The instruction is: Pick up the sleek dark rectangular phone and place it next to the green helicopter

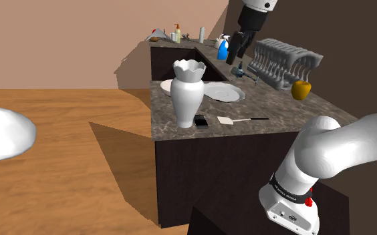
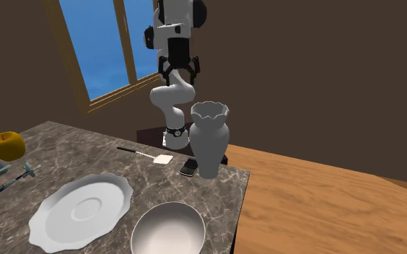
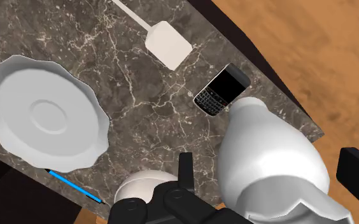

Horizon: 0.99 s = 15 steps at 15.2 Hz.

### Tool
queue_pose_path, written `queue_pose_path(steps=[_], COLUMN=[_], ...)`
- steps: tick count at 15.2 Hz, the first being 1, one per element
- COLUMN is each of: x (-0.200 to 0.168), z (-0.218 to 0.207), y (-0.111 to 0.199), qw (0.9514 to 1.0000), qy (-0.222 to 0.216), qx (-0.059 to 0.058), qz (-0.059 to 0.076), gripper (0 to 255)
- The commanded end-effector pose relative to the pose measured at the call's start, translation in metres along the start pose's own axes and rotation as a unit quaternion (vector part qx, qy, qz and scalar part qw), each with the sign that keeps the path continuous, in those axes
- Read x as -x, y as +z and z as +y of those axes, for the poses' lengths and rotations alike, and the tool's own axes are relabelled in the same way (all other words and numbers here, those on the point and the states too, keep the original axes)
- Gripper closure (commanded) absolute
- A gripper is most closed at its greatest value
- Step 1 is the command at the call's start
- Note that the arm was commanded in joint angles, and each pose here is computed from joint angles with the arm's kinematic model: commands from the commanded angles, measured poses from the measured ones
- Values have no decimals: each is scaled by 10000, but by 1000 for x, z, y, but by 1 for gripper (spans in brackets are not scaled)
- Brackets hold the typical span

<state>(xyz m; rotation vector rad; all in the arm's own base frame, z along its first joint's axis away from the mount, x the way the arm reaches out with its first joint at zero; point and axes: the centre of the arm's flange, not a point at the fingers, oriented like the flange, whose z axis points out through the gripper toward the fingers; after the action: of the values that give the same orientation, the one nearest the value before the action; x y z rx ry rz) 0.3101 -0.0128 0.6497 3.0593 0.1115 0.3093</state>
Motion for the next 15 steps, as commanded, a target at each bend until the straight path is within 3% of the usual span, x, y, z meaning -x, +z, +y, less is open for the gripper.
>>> queue_pose_path(steps=[1, 8, 15], x=[0, 4, 4], z=[0, -23, -45], y=[0, 90, 181], qw=[10000, 9954, 9815], qy=[0, 954, 1899], qx=[0, 115, 229], qz=[0, -7, -15], gripper=[0, 0, 0])
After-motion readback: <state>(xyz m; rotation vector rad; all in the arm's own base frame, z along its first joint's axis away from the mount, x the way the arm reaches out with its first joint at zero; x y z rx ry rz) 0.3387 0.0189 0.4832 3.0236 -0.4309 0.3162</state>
